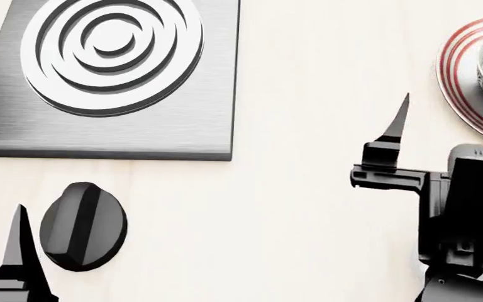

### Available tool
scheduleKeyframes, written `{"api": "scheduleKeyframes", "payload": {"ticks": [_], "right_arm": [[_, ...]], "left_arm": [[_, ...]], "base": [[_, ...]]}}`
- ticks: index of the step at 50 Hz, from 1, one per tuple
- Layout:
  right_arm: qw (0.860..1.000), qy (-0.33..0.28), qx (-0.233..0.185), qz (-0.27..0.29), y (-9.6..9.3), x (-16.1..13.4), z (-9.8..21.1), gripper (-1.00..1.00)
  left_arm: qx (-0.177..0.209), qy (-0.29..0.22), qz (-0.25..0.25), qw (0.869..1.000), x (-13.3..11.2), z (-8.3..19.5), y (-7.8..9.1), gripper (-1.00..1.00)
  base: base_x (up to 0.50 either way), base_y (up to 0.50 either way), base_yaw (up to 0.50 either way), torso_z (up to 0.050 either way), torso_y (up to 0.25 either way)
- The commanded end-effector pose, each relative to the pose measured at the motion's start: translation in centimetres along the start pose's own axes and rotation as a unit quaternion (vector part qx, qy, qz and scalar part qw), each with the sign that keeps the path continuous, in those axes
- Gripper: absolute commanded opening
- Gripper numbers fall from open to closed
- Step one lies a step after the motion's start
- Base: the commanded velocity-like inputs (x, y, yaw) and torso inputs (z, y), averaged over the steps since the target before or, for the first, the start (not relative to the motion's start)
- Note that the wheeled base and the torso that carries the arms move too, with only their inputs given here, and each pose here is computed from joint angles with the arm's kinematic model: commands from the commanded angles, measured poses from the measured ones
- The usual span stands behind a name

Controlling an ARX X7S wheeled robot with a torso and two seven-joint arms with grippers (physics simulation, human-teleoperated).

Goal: Pick the akita bowl next to the ramekin and place it on the plate.

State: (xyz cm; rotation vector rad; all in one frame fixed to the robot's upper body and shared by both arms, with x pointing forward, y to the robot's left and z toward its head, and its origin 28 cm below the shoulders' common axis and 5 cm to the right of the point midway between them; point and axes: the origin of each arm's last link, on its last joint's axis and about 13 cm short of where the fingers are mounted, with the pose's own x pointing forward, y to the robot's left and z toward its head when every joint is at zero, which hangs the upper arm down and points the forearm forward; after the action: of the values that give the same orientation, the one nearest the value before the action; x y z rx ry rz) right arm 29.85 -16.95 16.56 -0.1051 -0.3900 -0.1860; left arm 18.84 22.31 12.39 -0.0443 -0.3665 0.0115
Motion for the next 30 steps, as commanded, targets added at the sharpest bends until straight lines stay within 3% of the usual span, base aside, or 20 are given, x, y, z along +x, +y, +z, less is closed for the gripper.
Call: {"api": "scheduleKeyframes", "payload": {"ticks": [1, 18, 30], "right_arm": [[0.998, -0.05, -0.029, 0.01, 1.3, -2.5, -0.8, 1.0], [0.989, -0.117, -0.076, 0.048, 3.4, -4.8, 0.1, 1.0], [0.982, -0.158, -0.081, 0.061, 3.9, -6.0, 2.5, 1.0]], "left_arm": [[-0.004, -0.011, 0.004, 1.0, 0.2, 0.3, 0.0, 1.0], [-0.017, -0.017, 0.006, 1.0, 0.0, 0.7, 0.1, 1.0], [-0.025, -0.02, 0.006, 0.999, -0.1, 1.0, 0.0, 1.0]], "base": [[0.0, 0.0, 0.0, 0.0, 0.0], [0.0, 0.0, 0.0, 0.0, 0.0], [0.0, 0.0, 0.0, 0.0, 0.0]]}}
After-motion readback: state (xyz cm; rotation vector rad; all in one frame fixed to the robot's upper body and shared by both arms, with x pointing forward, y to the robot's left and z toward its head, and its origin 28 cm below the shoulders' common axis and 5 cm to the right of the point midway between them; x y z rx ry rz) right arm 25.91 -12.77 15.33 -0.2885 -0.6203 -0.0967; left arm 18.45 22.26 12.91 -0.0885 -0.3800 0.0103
